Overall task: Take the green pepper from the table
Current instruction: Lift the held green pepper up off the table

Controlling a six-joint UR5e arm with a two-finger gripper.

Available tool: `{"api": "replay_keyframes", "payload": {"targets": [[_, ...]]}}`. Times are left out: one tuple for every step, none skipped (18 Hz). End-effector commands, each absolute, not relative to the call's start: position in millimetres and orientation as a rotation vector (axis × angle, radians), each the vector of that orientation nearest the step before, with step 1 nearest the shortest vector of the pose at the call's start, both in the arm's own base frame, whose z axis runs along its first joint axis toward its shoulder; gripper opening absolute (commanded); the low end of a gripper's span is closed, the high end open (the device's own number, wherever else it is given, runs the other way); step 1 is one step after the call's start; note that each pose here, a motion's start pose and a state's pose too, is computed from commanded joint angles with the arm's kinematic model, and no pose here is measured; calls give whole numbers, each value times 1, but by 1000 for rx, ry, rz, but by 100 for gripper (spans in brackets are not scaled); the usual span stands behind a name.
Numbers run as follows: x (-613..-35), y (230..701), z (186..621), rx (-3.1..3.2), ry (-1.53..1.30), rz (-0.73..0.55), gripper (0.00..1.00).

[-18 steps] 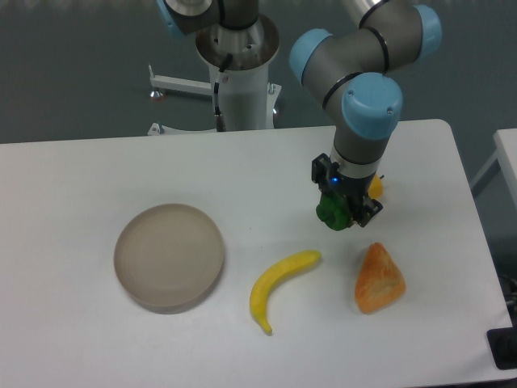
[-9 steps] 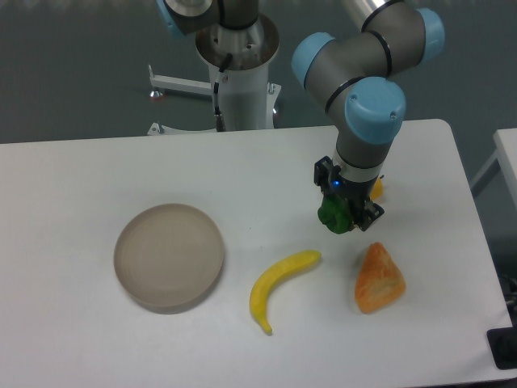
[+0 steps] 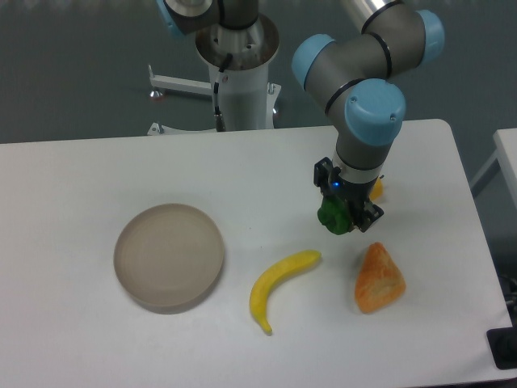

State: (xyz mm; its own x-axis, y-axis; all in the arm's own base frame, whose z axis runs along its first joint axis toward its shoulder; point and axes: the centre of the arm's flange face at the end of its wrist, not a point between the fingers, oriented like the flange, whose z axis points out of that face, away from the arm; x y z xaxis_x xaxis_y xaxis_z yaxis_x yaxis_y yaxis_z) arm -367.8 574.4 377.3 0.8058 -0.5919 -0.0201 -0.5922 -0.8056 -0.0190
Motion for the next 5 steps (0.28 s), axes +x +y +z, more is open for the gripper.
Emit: {"api": "replay_keyframes", "payload": {"targets": [[-368,574,377,-2963,972,22,21],[-368,574,377,-2965,972,23,21],[-368,574,377,-2964,972,20,21],[-368,572,377,-2967,970,17,21],[-367,572,377,-2969,971,12,21]]}}
